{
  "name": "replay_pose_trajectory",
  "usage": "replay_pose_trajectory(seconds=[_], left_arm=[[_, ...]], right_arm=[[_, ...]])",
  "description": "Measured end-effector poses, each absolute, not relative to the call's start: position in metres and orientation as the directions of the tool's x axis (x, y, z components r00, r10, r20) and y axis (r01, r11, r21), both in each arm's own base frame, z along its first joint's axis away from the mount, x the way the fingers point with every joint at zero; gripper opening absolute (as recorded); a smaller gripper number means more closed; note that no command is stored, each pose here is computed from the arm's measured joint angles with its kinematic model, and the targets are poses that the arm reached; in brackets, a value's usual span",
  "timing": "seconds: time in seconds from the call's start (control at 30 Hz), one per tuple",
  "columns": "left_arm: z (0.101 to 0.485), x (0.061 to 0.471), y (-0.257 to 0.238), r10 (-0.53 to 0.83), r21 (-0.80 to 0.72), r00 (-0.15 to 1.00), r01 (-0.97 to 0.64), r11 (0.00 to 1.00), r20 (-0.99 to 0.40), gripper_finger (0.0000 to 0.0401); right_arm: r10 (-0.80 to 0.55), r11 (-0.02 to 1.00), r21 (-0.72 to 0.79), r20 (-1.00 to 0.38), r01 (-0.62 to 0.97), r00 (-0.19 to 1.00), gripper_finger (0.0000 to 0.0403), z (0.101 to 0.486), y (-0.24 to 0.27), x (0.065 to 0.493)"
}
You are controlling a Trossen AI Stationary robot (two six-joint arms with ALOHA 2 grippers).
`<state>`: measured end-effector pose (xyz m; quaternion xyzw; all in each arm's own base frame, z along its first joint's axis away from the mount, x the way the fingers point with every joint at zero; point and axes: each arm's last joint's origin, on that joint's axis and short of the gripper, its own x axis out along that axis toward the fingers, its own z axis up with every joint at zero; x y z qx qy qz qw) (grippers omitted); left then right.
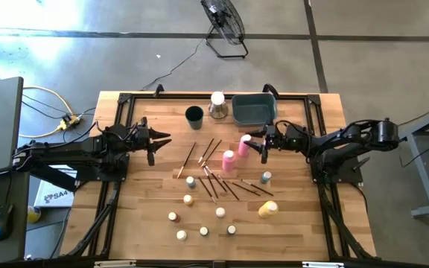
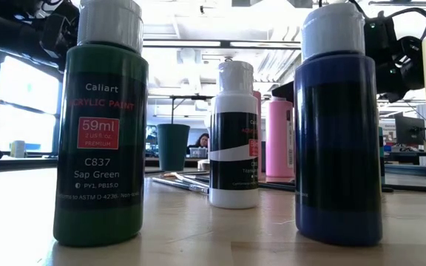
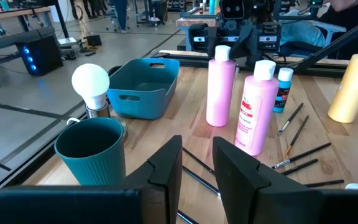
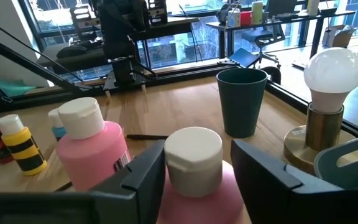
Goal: Pick & Place Paint Supplies
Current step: Put the large pink paint bottle into the blue bin
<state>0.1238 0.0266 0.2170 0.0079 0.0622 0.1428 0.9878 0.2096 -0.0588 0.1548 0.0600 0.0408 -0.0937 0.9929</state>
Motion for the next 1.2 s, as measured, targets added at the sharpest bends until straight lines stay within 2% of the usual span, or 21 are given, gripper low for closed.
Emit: replay_pose_trajectory(seconds=[0.33, 1.2], left_arm=[[0.217, 0.124, 0.027, 0.283, 0.033, 0.951, -0.281, 0.959, -0.121, 0.0086], [0.214, 0.123, 0.027, 0.282, 0.032, 0.948, -0.28, 0.959, -0.148, 0.0086]], right_arm=[[-0.183, 0.976, 0.107, -0.092, 0.192, 0.979, 0.0123, 0.155, -0.059, 0.21], [-0.21, 0.969, 0.135, -0.006, 0.209, 0.978, 0.0122, 0.169, -0.059, 0.206]])
